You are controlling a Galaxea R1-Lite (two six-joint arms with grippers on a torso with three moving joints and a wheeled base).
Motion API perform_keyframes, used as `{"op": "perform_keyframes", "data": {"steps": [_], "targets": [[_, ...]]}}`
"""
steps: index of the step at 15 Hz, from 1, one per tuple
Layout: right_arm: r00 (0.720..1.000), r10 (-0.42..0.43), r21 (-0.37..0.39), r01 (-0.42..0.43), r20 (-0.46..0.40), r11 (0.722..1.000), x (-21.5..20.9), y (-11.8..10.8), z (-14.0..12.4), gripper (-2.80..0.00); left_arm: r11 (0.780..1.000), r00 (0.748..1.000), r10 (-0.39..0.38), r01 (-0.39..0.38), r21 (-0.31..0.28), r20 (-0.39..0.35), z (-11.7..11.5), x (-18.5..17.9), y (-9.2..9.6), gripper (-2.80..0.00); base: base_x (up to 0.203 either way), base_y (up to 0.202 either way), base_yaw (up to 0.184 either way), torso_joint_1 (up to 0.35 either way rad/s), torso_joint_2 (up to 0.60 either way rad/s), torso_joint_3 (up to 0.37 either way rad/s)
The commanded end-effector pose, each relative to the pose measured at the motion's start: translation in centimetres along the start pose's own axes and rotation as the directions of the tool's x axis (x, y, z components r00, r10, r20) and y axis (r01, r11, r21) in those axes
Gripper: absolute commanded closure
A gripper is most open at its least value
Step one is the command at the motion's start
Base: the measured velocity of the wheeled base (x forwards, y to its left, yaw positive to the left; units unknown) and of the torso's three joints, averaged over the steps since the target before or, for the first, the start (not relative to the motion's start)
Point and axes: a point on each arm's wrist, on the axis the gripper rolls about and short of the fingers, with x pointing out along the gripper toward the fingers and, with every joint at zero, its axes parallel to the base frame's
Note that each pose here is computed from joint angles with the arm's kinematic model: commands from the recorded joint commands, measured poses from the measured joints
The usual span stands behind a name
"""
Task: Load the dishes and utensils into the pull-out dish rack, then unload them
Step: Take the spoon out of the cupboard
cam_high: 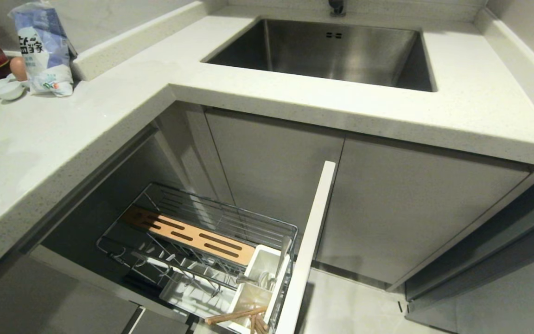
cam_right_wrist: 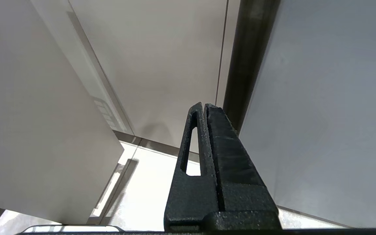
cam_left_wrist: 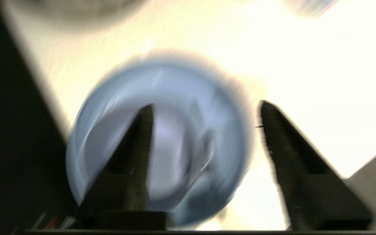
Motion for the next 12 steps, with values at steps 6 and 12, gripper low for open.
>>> {"op": "perform_keyframes", "data": {"steps": [6, 12], "targets": [[1.0, 0.0, 0.0, 0.0, -0.025, 1.0, 0.1, 0.0, -0.7, 0.0, 0.778, 0.773, -0.61, 0.626, -0.053, 0.173, -0.4, -4.0, -3.9, 0.0, 0.0, 0.0, 0.0, 0.0, 0.0, 0.0], [1.0, 0.0, 0.0, 0.0, -0.025, 1.0, 0.1, 0.0, -0.7, 0.0, 0.728, 0.657, -0.579, 0.683, 0.056, -0.483, -7.7, -0.2, -11.3, 0.0, 0.0, 0.0, 0.0, 0.0, 0.0, 0.0]]}}
